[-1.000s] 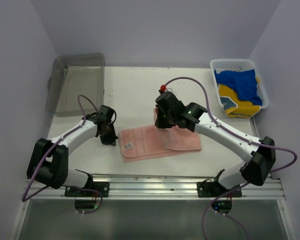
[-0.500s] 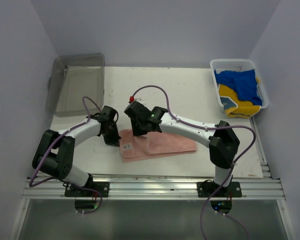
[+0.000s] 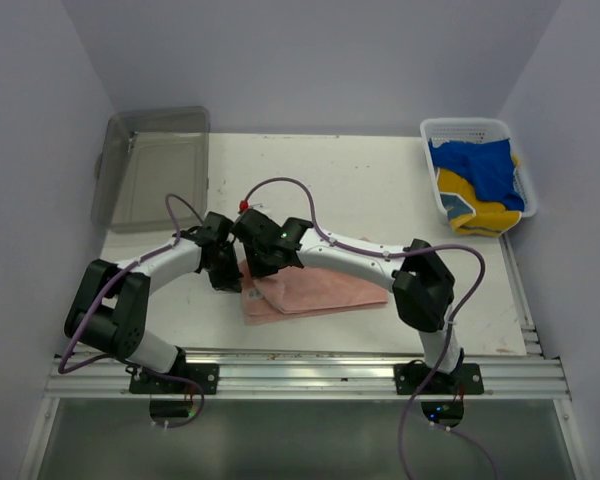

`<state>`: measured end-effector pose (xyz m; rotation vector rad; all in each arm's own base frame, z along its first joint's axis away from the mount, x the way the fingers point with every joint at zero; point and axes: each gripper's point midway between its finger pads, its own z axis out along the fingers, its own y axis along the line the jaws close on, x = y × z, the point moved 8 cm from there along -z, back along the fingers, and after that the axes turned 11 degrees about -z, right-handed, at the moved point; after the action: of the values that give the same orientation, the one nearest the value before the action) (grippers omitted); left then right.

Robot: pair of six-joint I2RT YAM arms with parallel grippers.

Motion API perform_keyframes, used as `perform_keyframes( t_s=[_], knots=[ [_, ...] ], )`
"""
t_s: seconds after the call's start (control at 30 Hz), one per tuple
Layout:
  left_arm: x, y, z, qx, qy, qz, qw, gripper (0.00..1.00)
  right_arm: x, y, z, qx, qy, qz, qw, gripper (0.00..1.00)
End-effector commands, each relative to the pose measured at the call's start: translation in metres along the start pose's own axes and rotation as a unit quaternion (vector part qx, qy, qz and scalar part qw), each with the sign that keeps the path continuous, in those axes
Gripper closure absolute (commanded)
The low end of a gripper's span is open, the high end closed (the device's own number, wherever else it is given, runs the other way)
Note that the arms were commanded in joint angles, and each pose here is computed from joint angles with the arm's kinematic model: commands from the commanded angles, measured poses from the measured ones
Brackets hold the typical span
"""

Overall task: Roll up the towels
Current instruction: Fold the towel

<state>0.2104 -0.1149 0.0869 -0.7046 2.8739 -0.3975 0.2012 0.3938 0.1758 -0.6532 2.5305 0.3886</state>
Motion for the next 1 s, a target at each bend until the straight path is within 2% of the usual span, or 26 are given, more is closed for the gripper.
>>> perform_keyframes(
  t_s=[0.0, 0.07, 0.13, 0.2, 0.3, 0.37, 0.43, 0.47, 0.5, 0.57, 0.6, 0.67, 0.8, 0.83, 0.97],
  knots=[
    [0.001, 0.009, 0.007, -0.021, -0.006, 0.009, 1.0, 1.0, -0.011, 0.014, 0.002, -0.029, -0.011, -0.008, 0.999, 1.0],
    [0.002, 0.01, 0.004, -0.028, -0.008, 0.008, 1.0, 1.0, -0.01, 0.017, 0.01, -0.037, -0.004, -0.011, 0.999, 1.0],
    [-0.001, 0.008, -0.003, -0.028, -0.02, 0.01, 0.999, 1.0, -0.009, 0.02, 0.012, -0.051, 0.004, -0.016, 0.999, 0.75],
    [-0.004, 0.006, -0.012, -0.031, -0.024, 0.009, 0.999, 1.0, -0.014, 0.022, 0.005, -0.056, -0.005, -0.022, 0.998, 0.58],
    [-0.009, 0.004, -0.032, -0.029, -0.04, 0.009, 0.999, 1.0, -0.026, 0.01, -0.019, -0.037, -0.04, -0.02, 0.998, 0.45],
    [-0.012, 0.006, -0.046, -0.038, -0.057, 0.007, 0.998, 1.0, -0.026, -0.008, -0.03, -0.014, -0.053, -0.012, 0.998, 0.43],
    [-0.02, 0.003, -0.062, -0.038, -0.091, 0.002, 0.995, 1.0, -0.036, -0.037, -0.052, 0.004, -0.079, 0.018, 0.997, 0.45],
    [-0.021, 0.003, -0.068, -0.039, -0.094, 0.003, 0.995, 1.0, -0.024, -0.055, -0.047, 0.024, -0.063, 0.028, 0.997, 0.48],
    [-0.024, -0.002, -0.075, -0.028, -0.104, 0.006, 0.994, 1.0, -0.027, -0.08, -0.049, 0.04, -0.067, 0.056, 0.995, 0.58],
    [-0.026, -0.01, -0.086, -0.003, -0.115, 0.01, 0.993, 1.0, -0.009, -0.114, -0.054, 0.066, -0.054, 0.082, 0.993, 0.68],
    [-0.028, -0.017, -0.092, 0.013, -0.122, 0.015, 0.992, 1.0, -0.007, -0.139, -0.054, 0.085, -0.051, 0.104, 0.99, 0.76],
    [-0.022, -0.035, -0.095, 0.04, -0.124, 0.043, 0.991, 1.0, 0.012, -0.165, -0.058, 0.11, -0.037, 0.111, 0.987, 0.85],
    [-0.003, -0.066, -0.086, 0.064, -0.108, 0.083, 0.989, 1.0, 0.027, -0.214, -0.065, 0.171, -0.019, 0.132, 0.976, 0.89],
    [0.002, -0.069, -0.078, 0.073, -0.081, 0.084, 0.991, 1.0, 0.032, -0.22, -0.064, 0.176, -0.01, 0.135, 0.975, 0.89],
    [-0.006, -0.061, -0.053, 0.037, -0.103, 0.061, 0.992, 1.0, 0.033, -0.246, -0.054, 0.193, 0.01, 0.141, 0.971, 0.9]
  ],
)
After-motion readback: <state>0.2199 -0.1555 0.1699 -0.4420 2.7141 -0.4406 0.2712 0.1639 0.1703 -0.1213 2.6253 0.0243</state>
